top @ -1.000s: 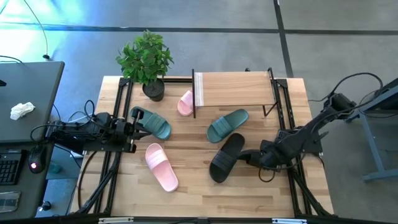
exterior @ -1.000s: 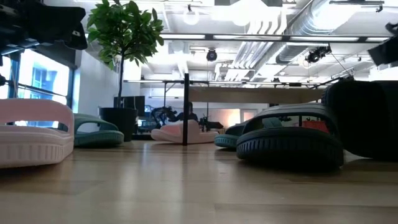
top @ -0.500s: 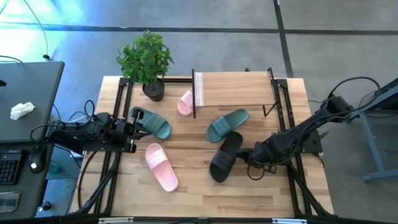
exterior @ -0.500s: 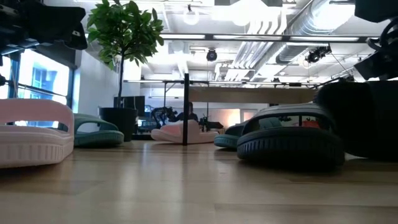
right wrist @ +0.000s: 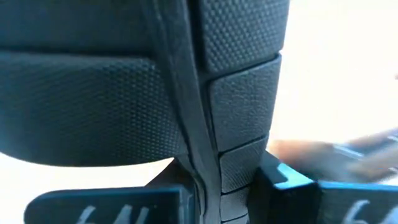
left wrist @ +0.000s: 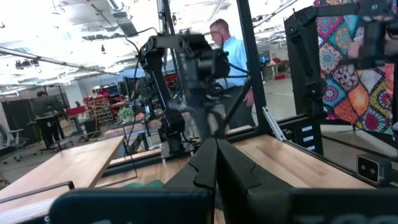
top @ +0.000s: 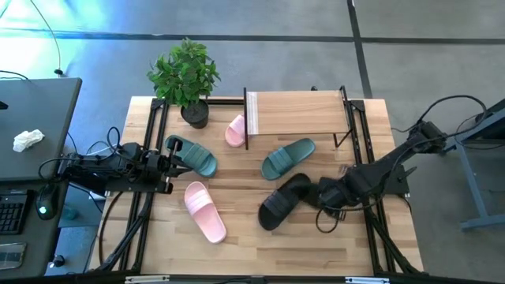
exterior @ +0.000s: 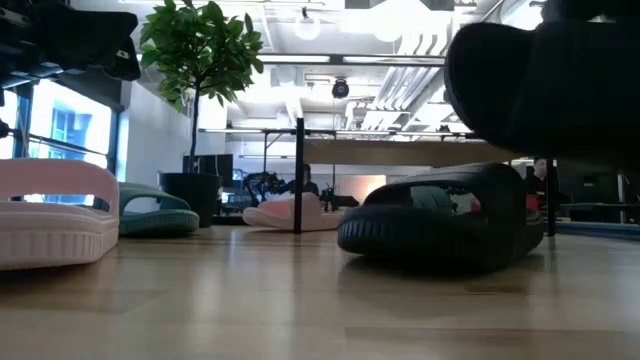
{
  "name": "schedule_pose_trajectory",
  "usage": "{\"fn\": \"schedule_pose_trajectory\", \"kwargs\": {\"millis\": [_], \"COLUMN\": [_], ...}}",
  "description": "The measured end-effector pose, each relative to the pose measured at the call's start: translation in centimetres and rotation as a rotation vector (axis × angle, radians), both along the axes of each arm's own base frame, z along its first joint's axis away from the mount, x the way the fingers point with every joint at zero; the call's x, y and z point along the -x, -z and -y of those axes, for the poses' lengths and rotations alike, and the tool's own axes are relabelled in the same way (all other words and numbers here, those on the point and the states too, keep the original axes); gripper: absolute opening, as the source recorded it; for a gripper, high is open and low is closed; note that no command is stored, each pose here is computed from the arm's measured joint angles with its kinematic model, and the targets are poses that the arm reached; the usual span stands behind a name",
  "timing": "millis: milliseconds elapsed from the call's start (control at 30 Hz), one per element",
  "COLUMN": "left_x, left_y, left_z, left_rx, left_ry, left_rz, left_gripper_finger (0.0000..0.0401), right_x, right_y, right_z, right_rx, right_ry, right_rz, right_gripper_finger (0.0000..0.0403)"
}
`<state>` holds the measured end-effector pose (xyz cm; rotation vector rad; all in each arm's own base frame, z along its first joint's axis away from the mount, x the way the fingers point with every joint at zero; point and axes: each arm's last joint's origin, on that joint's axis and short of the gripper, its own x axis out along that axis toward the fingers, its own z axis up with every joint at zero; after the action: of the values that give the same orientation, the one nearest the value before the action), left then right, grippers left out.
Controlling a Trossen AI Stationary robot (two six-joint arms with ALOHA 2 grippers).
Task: Pick and place slides into the shelf
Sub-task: Move the right black slide beside the bottom of the black slide
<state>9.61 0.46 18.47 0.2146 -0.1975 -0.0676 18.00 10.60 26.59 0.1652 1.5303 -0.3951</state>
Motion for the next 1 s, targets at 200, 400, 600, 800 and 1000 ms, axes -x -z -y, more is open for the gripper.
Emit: {"fn": "schedule_pose_trajectory", "kwargs": {"millis": [200,400,600,800,1000], "left_x": [0.0,0.0,0.0,-0.1,-0.1], "left_y": [0.1,0.2,0.3,0.3,0.4], "left_z": [0.0,0.0,0.0,0.0,0.0], "left_rx": [0.001,0.006,0.013,0.013,0.014], "left_ry": [0.000,0.001,0.002,0.002,0.002], "left_rz": [-0.008,-0.023,-0.029,-0.028,-0.038], "left_gripper_finger": [0.0001,0.0001,0.0001,0.0001,0.0001], "right_x": [-0.4,-2.7,-5.2,-6.8,-6.9], "right_y": [-3.1,-0.5,3.8,5.9,6.3], "right_z": [1.5,3.8,5.7,6.4,5.8], "right_rx": [0.153,0.218,0.238,0.310,0.225], "right_ry": [0.050,0.049,-0.028,-0.102,-0.161], "right_rz": [0.079,-0.099,-0.359,-0.473,-0.516], "right_gripper_finger": [0.0050,0.0050,0.0050,0.0050,0.0048]}}
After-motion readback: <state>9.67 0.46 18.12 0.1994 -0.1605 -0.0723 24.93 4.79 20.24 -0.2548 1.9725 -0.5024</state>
